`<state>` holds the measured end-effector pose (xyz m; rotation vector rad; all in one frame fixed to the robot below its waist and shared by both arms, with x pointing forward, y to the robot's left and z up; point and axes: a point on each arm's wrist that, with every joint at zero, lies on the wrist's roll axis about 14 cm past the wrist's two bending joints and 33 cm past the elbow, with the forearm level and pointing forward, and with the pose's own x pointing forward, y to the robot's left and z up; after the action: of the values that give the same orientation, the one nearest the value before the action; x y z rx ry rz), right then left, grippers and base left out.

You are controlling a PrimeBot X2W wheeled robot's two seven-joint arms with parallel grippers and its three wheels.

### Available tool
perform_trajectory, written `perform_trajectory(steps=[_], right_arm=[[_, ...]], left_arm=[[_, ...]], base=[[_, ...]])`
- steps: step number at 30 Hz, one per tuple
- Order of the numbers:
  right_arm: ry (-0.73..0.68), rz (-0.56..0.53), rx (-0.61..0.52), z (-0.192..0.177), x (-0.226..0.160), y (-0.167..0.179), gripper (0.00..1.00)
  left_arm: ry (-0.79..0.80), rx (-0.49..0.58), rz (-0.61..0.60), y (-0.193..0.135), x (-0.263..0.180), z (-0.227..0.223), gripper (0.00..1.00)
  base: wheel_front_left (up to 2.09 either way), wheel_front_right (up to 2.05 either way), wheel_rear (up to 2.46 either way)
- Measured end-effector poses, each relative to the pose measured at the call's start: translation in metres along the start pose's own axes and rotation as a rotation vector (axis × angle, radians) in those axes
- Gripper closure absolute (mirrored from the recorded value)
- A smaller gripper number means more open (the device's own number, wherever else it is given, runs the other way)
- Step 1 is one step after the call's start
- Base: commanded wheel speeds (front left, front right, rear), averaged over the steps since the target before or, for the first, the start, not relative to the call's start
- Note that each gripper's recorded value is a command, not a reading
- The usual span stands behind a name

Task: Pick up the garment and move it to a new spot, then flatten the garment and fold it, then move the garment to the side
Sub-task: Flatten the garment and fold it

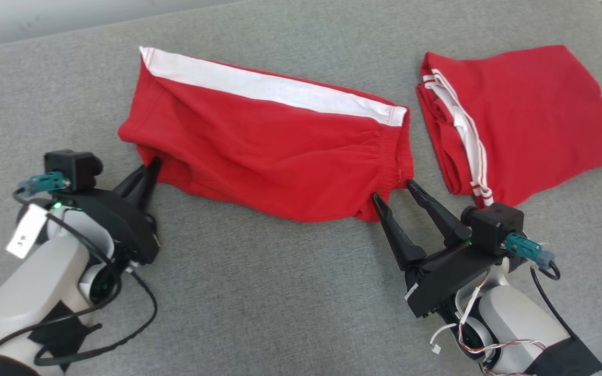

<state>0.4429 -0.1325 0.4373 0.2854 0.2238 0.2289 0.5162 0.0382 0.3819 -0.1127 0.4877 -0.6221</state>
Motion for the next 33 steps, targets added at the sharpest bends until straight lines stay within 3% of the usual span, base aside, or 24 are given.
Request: perform_trajectory(steps=[8,16,22,23,24,25,33], right_arm=[[0.027,0.008,-0.007,-0.011,0.003,0.006,0.0],[0.132,0.007,-0.178,-0.034,0.008,0.001,0.0],[0.131,0.002,-0.191,-0.034,0.018,0.005,0.0],[0.134,0.007,-0.196,-0.035,0.019,0.007,0.13],[0.14,0.008,-0.201,-0.036,0.019,0.007,0.88],[0.146,0.007,-0.204,-0.038,0.019,0.007,1.0],[0.14,-0.013,-0.21,-0.037,0.018,0.001,1.0]], left_arm=[[-0.021,0.001,0.001,-0.004,-0.002,0.001,1.0],[-0.035,0.006,0.01,-0.005,-0.006,0.001,1.0],[-0.039,0.007,0.019,-0.003,-0.009,0.0,1.0],[-0.039,0.007,0.022,-0.002,-0.01,0.0,1.0],[-0.044,0.007,0.025,-0.001,-0.01,0.0,1.0],[-0.043,0.008,0.027,-0.001,-0.011,0.0,1.0],[-0.047,0.01,0.053,0.003,-0.019,-0.002,1.0]], base=[[0.0,0.0,0.0],[0.0,0.0,0.0],[0.0,0.0,0.0],[0.0,0.0,0.0],[0.0,0.0,0.0],[0.0,0.0,0.0],[0.0,0.0,0.0]])
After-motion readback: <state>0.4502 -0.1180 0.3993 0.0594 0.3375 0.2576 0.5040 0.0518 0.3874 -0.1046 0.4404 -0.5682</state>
